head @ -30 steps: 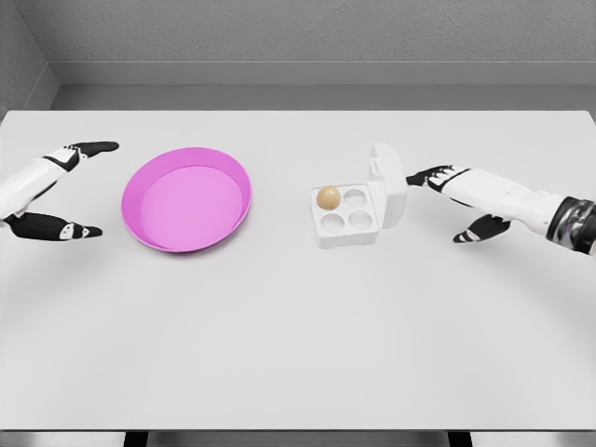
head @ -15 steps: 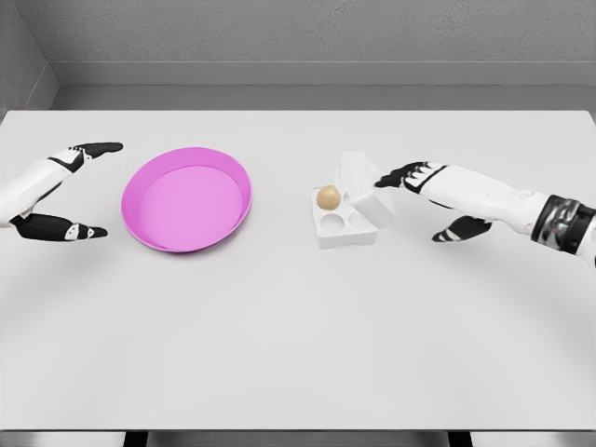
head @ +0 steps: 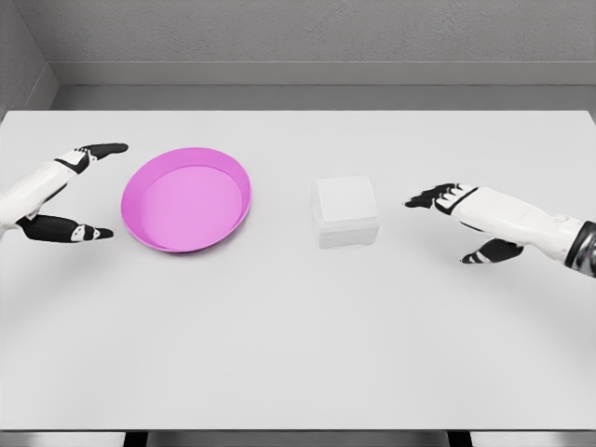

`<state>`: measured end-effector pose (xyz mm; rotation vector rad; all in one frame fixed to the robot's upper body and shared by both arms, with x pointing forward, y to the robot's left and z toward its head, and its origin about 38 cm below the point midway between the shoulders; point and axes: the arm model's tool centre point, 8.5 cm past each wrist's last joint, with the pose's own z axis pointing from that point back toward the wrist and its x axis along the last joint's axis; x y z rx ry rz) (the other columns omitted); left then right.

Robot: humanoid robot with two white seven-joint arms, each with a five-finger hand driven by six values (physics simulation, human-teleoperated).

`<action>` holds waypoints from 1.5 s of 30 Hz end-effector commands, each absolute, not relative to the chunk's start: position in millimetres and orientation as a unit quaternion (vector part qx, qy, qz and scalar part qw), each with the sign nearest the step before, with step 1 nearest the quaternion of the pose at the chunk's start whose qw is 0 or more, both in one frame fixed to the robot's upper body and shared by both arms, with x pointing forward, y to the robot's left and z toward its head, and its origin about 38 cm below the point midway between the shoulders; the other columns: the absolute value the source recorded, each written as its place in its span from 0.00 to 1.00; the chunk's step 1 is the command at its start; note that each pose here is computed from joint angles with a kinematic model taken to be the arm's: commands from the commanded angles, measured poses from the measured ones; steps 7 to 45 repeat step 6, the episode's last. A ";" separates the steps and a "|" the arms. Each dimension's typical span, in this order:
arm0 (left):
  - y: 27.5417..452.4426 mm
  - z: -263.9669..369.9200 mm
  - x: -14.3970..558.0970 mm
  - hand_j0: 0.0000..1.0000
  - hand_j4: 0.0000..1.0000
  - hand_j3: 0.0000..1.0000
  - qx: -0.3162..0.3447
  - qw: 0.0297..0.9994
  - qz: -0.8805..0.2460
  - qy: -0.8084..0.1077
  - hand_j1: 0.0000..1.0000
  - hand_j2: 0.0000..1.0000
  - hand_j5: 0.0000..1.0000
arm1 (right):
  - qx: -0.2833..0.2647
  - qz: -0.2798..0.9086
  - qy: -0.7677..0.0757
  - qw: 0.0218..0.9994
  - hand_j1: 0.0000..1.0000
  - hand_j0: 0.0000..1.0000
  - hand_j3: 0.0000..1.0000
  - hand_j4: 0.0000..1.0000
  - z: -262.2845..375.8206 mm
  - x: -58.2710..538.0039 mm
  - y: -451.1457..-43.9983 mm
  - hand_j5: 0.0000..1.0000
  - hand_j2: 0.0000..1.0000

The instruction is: Pack egg into the box and close the box lid

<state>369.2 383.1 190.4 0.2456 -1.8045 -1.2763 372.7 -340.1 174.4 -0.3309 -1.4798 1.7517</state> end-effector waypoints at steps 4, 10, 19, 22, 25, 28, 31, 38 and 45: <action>382.5 190.2 369.4 1.00 1.00 1.00 0.098 0.444 -0.512 -0.729 1.00 1.00 1.00 | -0.183 0.675 -0.600 0.387 1.00 1.00 1.00 1.00 214.6 376.9 -371.3 1.00 1.00; 382.9 189.9 369.5 1.00 1.00 1.00 0.099 0.444 -0.512 -0.729 1.00 1.00 1.00 | -0.182 0.675 -0.601 0.387 1.00 1.00 1.00 1.00 214.0 376.6 -370.6 1.00 1.00; 382.9 189.9 369.5 1.00 1.00 1.00 0.099 0.444 -0.512 -0.729 1.00 1.00 1.00 | -0.182 0.675 -0.601 0.387 1.00 1.00 1.00 1.00 214.0 376.6 -370.6 1.00 1.00; 382.9 189.9 369.5 1.00 1.00 1.00 0.099 0.444 -0.512 -0.729 1.00 1.00 1.00 | -0.182 0.675 -0.601 0.387 1.00 1.00 1.00 1.00 214.0 376.6 -370.6 1.00 1.00; 382.9 189.9 369.5 1.00 1.00 1.00 0.099 0.444 -0.512 -0.729 1.00 1.00 1.00 | -0.182 0.675 -0.601 0.387 1.00 1.00 1.00 1.00 214.0 376.6 -370.6 1.00 1.00; 382.9 189.9 369.5 1.00 1.00 1.00 0.099 0.444 -0.512 -0.729 1.00 1.00 1.00 | -0.182 0.675 -0.601 0.387 1.00 1.00 1.00 1.00 214.0 376.6 -370.6 1.00 1.00; 382.9 189.9 369.5 1.00 1.00 1.00 0.099 0.444 -0.512 -0.729 1.00 1.00 1.00 | -0.182 0.675 -0.601 0.387 1.00 1.00 1.00 1.00 214.0 376.6 -370.6 1.00 1.00; 382.9 189.9 369.5 1.00 1.00 1.00 0.099 0.444 -0.512 -0.729 1.00 1.00 1.00 | -0.182 0.675 -0.601 0.387 1.00 1.00 1.00 1.00 214.0 376.6 -370.6 1.00 1.00; 382.9 189.9 369.5 1.00 1.00 1.00 0.099 0.444 -0.512 -0.729 1.00 1.00 1.00 | -0.182 0.675 -0.601 0.387 1.00 1.00 1.00 1.00 214.0 376.6 -370.6 1.00 1.00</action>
